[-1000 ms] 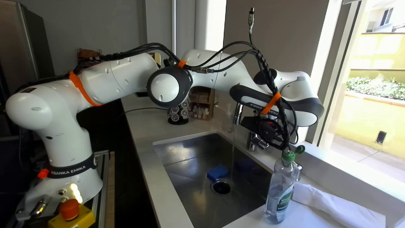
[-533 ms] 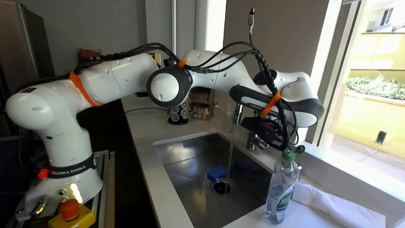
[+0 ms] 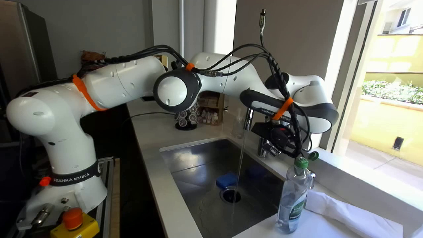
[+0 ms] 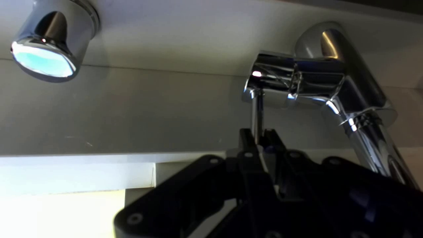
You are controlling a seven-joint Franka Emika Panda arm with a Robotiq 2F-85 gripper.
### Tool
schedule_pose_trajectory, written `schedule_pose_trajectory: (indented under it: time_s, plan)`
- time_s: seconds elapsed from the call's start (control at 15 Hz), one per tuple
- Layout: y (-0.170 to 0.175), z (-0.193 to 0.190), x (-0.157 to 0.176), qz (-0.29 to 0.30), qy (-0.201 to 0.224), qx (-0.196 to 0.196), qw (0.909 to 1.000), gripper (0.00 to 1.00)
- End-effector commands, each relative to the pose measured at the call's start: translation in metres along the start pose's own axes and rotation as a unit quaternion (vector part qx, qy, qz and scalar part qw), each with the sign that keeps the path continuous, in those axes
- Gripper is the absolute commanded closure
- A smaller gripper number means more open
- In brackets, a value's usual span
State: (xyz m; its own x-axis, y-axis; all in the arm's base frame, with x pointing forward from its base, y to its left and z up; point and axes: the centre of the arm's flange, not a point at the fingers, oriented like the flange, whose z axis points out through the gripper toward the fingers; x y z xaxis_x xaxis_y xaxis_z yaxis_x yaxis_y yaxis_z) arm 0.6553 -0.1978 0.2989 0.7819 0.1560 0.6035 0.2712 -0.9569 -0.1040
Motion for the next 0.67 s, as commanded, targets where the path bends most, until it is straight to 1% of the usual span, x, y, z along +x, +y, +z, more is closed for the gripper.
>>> schedule_pose_trajectory:
  time_s: [0.0,0.6]
  plan:
    - [0.0575,0.0170,0.0454,0.008,0.003,-0.037,0.9993,0.97]
    - [0.0585,0.0127,0.0467,0.009,0.007,-0.038,0.9992,0.97]
